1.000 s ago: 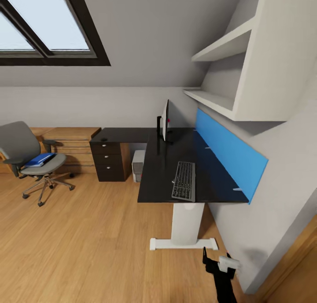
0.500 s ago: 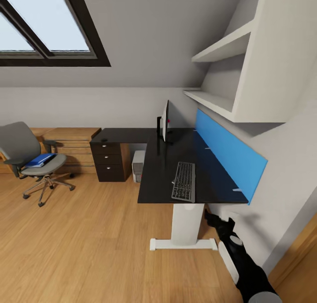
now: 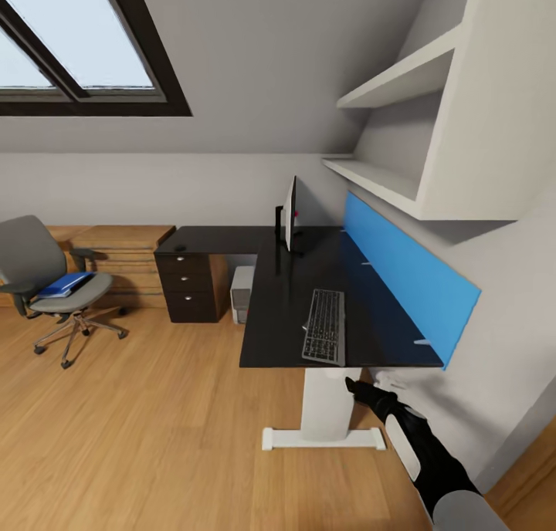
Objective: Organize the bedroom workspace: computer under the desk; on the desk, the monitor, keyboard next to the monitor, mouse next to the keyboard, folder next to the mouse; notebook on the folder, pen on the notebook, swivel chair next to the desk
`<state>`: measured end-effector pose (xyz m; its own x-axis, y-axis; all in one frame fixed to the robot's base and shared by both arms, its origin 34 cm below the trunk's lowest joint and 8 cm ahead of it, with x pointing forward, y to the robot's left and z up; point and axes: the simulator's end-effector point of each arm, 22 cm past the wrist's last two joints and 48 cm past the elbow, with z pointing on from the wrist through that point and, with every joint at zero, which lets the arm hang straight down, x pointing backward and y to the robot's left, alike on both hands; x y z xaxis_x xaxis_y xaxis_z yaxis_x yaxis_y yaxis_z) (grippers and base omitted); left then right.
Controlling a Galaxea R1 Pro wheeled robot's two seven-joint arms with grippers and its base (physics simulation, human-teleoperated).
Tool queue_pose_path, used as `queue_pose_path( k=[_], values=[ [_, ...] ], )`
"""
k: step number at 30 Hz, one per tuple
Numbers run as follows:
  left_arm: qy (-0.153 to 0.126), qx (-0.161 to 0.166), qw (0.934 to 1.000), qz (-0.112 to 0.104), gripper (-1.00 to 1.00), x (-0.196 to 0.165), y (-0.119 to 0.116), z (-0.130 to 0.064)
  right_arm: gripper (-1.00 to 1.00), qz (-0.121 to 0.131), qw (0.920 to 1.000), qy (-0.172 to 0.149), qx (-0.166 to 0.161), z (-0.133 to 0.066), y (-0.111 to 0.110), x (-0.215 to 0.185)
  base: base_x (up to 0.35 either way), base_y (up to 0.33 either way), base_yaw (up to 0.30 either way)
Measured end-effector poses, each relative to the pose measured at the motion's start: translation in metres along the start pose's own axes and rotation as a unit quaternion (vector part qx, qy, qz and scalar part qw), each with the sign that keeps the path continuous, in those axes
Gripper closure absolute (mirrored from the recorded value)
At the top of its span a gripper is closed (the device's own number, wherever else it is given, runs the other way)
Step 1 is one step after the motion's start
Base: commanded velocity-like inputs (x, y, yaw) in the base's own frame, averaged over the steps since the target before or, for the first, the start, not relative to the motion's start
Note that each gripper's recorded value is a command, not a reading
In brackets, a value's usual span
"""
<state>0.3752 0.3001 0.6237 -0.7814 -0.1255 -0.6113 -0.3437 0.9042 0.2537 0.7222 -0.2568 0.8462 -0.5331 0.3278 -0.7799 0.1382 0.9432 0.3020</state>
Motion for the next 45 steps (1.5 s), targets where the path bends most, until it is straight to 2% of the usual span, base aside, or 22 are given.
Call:
queue_pose_path(
  k=[12, 19, 20, 24, 26, 27, 32, 42, 44, 45],
  values=[
    [0.001, -0.002, 1.0000, -0.001, -1.00, 0.000, 0.002, 0.001, -1.00, -0.006, 0.9999, -0.010, -0.001, 0.000, 0.001, -0.003, 0.324, 0.000, 0.000],
    [0.000, -0.002, 1.0000, 0.002, -1.00, -0.001, 0.013, 0.006, -1.00, -0.007, 0.9982, -0.060, 0.000, -0.001, 0.001, -0.023, 0.324, 0.000, 0.000],
    [-0.001, 0.022, 0.9997, 0.005, -1.00, -0.003, 0.009, 0.009, -1.00, -0.007, 0.9970, -0.077, 0.000, -0.002, 0.001, -0.030, 0.324, 0.000, 0.000],
    [-0.002, 0.067, 0.9977, 0.009, -1.00, -0.005, 0.006, 0.015, -1.00, -0.008, 0.9958, -0.091, 0.000, -0.003, 0.001, -0.036, 0.324, 0.000, 0.000],
    [0.005, 0.089, 0.9960, 0.002, -1.00, -0.003, 0.005, 0.018, -1.00, -0.008, 0.9955, -0.095, 0.000, -0.003, 0.001, -0.037, 0.324, 0.000, 0.000],
    [0.024, 0.108, 0.9939, -0.007, -1.00, 0.003, 0.003, 0.019, -1.00, -0.009, 0.9953, -0.097, 0.000, -0.003, 0.001, -0.038, 0.324, 0.000, 0.000],
    [0.052, 0.149, 0.9871, -0.027, -1.00, 0.000, -0.005, 0.023, -1.00, -0.009, 0.9951, -0.099, 0.000, -0.003, 0.000, -0.039, 0.324, 0.000, 0.000],
    [0.053, 0.152, 0.9865, -0.032, -1.00, -0.004, -0.002, 0.025, -1.00, -0.009, 0.9951, -0.099, 0.001, -0.003, 0.000, -0.039, 0.323, 0.000, 0.000],
    [0.053, 0.150, 0.9866, -0.036, -1.00, -0.004, 0.000, 0.026, -1.00, -0.009, 0.9951, -0.099, 0.001, -0.003, 0.000, -0.039, 0.266, 0.000, 0.000],
    [0.054, 0.144, 0.9871, -0.046, -1.00, -0.006, 0.004, 0.028, -1.00, -0.009, 0.9951, -0.098, 0.001, -0.003, -0.001, -0.038, 0.195, 0.000, 0.000]
  ],
)
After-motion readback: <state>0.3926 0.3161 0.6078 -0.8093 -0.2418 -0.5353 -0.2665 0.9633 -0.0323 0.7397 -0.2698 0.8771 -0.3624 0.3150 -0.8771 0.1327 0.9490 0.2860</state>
